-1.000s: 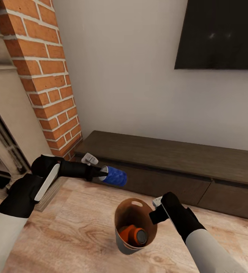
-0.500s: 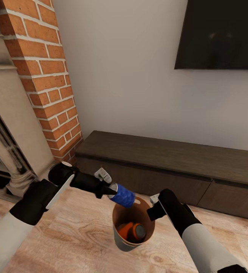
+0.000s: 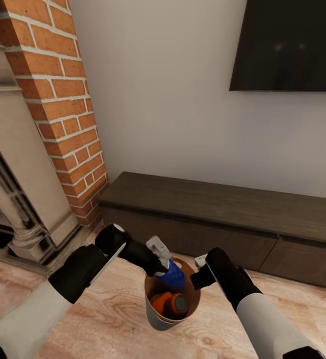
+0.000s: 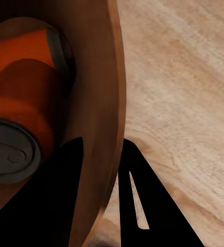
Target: Put the three can of soda from the living room inside the tash can in the kitchen.
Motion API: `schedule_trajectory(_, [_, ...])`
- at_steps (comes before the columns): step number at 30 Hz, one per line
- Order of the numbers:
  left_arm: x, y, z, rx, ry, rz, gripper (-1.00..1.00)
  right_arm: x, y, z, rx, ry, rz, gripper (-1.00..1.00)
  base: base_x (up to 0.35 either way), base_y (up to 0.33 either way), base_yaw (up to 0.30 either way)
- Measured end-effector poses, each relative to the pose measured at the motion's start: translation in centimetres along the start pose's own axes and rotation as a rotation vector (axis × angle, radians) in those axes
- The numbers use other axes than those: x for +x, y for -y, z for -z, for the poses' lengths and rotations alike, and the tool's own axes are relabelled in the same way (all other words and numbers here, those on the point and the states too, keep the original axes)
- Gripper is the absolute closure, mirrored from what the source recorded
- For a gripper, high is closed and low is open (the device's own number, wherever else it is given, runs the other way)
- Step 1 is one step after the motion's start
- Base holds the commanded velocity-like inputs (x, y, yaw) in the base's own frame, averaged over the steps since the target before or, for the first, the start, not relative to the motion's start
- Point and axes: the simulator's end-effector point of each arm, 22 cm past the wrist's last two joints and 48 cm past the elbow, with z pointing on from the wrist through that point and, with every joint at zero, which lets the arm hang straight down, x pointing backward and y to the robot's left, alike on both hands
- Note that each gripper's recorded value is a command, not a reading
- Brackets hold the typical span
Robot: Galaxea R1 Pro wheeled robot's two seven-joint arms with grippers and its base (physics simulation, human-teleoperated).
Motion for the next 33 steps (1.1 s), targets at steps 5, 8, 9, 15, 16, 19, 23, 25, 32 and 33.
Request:
schedule_trajectory(5, [-0.1, 0.1, -3.3, -0.061, -0.067, -0.025, 1.00, 0.0, 0.3, 0.0, 0.017, -0.001, 0.011, 1.00, 0.000, 0.000, 0.000])
schedule_trajectory(8, [0.3, -0.5, -4.2, -0.104, -0.104, -0.037, 1.00, 0.0, 0.2, 0.0, 0.011, -0.001, 0.008, 1.00, 0.000, 0.000, 0.000])
schedule_trajectory(9, [0.4, -0.7, -4.3, -0.115, -0.109, -0.040, 1.00, 0.0, 0.1, 0.0, 0.008, -0.001, 0.006, 1.00, 0.000, 0.000, 0.000])
schedule_trajectory(15, [1.1, -4.3, -3.8, -0.282, -0.154, -0.083, 1.00, 0.0, 0.2, 0.0, 0.015, -0.001, 0.011, 1.00, 0.000, 0.000, 0.000])
schedule_trajectory(16, [1.1, -4.4, -3.8, -0.289, -0.156, -0.084, 1.00, 0.0, 0.2, 0.0, 0.014, -0.001, 0.011, 1.00, 0.000, 0.000, 0.000])
schedule_trajectory(19, [1.3, -4.9, -3.8, -0.313, -0.163, -0.087, 1.00, -0.1, -0.1, 0.0, 0.009, -0.001, 0.011, 1.00, 0.000, 0.000, 0.000])
schedule_trajectory(23, [2.4, -5.4, -4.4, -0.322, -0.193, -0.075, 1.00, -0.2, -0.4, 0.0, 0.006, 0.001, 0.015, 1.00, 0.000, 0.000, 0.000])
schedule_trajectory(25, [3.3, -5.7, -4.9, -0.329, -0.221, -0.066, 1.00, -0.3, -0.7, 0.0, 0.005, 0.002, 0.019, 1.00, 0.000, 0.000, 0.000])
schedule_trajectory(32, [4.1, -5.0, -6.9, -0.303, -0.248, -0.068, 1.00, -0.4, -1.2, -0.1, -0.005, 0.004, 0.019, 1.00, 0.000, 0.000, 0.000])
schedule_trajectory(33, [4.3, -5.0, -7.1, -0.300, -0.253, -0.067, 1.00, -0.5, -1.2, -0.1, -0.001, 0.004, 0.025, 1.00, 0.000, 0.000, 0.000])
